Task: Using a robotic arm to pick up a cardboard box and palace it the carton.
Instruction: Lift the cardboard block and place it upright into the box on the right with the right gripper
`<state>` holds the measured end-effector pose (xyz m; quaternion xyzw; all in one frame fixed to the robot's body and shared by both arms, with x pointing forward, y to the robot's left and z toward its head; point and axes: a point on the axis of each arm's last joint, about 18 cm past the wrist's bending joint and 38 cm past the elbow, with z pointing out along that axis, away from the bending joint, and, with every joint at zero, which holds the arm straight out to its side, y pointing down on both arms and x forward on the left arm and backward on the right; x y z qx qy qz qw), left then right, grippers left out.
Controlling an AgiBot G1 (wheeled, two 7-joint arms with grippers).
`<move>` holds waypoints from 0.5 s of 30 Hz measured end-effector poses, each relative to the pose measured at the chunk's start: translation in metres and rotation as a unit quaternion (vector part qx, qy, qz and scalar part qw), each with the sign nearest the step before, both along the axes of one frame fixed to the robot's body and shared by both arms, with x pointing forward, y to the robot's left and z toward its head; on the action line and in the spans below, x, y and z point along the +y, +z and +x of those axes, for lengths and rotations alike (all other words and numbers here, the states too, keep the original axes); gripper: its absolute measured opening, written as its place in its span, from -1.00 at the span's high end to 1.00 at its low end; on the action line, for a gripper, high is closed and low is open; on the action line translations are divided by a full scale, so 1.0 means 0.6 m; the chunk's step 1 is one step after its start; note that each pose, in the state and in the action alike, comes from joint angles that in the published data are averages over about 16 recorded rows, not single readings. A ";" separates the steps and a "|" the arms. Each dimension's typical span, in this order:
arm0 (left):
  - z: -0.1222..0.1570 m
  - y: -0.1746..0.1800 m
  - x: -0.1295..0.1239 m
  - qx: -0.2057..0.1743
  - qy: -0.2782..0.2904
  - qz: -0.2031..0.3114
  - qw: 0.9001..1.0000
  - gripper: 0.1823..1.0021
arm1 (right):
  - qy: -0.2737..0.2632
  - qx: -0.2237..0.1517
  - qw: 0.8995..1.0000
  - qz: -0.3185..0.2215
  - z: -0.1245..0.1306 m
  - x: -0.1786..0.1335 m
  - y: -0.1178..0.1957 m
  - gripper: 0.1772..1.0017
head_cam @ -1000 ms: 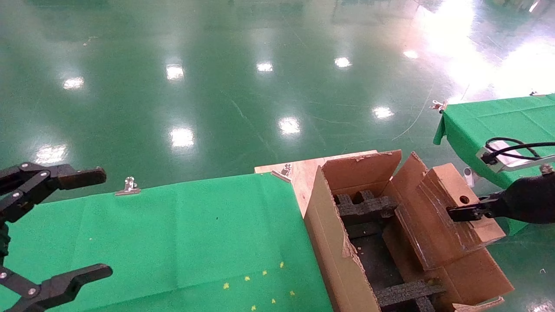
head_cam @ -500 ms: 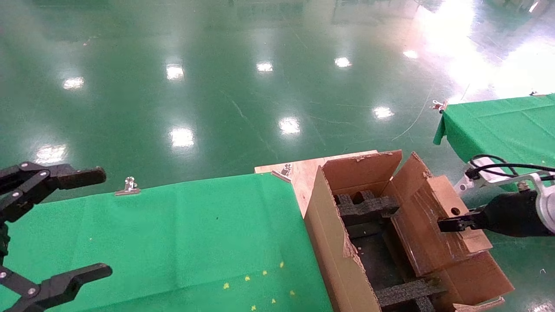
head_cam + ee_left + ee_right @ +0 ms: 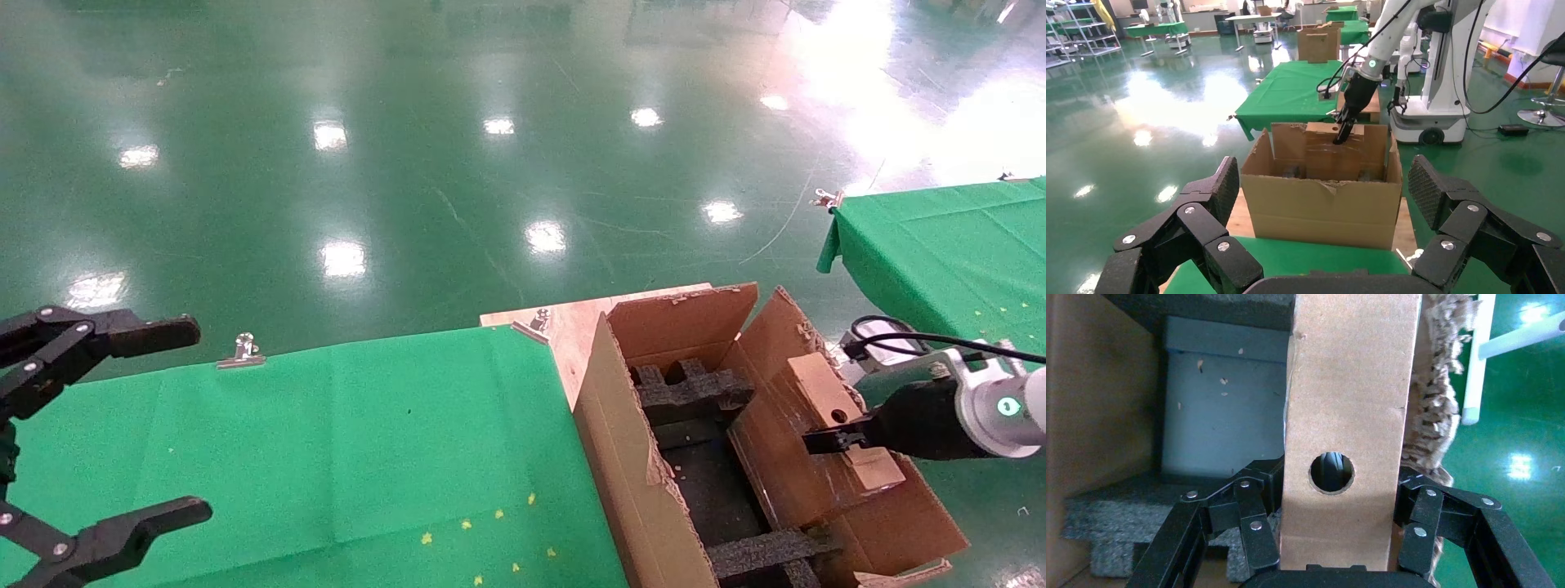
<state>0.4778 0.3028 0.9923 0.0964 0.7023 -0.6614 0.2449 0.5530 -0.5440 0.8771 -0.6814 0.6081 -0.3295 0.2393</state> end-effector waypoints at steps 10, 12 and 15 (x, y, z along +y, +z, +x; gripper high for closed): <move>0.000 0.000 0.000 0.000 0.000 0.000 1.000 -1.00 | 0.004 0.015 1.000 -0.017 0.041 0.010 -0.029 0.73; 0.000 0.000 0.000 0.000 0.000 0.000 1.000 -1.00 | 0.004 0.018 1.000 -0.020 0.049 0.011 -0.035 0.73; 0.000 0.000 0.000 0.000 0.000 0.000 1.000 -1.00 | 0.006 0.023 0.999 -0.025 0.061 0.014 -0.044 0.73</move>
